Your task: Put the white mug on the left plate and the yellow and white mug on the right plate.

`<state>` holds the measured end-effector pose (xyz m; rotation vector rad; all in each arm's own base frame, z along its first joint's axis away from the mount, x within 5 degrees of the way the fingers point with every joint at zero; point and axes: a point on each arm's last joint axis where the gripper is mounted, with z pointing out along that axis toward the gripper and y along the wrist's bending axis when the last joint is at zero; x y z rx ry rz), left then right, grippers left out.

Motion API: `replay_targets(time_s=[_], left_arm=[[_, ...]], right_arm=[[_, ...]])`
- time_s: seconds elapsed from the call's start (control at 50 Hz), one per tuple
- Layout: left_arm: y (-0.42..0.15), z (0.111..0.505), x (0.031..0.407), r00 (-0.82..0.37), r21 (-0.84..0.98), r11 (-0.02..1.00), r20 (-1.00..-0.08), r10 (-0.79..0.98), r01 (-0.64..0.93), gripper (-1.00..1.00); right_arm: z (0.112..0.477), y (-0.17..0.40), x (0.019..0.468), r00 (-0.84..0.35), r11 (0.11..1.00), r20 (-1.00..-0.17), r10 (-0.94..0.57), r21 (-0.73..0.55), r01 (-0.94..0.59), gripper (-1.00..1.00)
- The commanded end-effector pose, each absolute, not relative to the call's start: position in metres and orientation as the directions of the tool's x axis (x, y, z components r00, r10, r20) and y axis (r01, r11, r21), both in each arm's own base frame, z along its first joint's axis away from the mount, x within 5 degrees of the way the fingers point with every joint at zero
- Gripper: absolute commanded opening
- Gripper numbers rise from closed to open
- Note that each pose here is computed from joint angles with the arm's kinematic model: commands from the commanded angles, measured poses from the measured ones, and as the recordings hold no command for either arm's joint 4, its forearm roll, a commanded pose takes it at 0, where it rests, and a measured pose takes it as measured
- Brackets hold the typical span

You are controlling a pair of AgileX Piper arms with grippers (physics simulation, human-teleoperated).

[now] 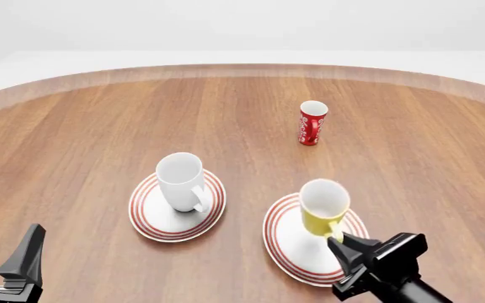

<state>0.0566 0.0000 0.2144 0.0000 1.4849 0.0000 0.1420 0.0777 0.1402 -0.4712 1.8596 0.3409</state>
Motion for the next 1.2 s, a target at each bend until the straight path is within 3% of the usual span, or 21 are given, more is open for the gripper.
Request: replay_targets(time_s=[0.02,0.68,0.7,1.2], left_arm=[[0.000,0.214,0.057,0.086,0.000,1.000,-0.996,0.000,0.000,1.00],[0.000,0.214,0.057,0.086,0.000,1.000,-0.996,0.000,0.000,1.00],[0.000,0.214,0.057,0.086,0.000,1.000,-0.996,0.000,0.000,1.00],[0.000,0.214,0.057,0.086,0.000,1.000,-0.996,0.000,0.000,1.00]], right_arm=[[0.128,0.080,0.146,-0.310,0.878,-0.938,-0.159,0.009,-0.478,-1.00],[0.119,0.079,0.149,-0.334,0.886,-0.928,-0.166,0.008,-0.463,-1.00],[0.118,0.078,0.149,-0.334,0.887,-0.928,-0.165,0.008,-0.462,1.00],[0.125,0.078,0.146,-0.337,0.884,-0.927,-0.161,0.016,-0.467,1.00]])
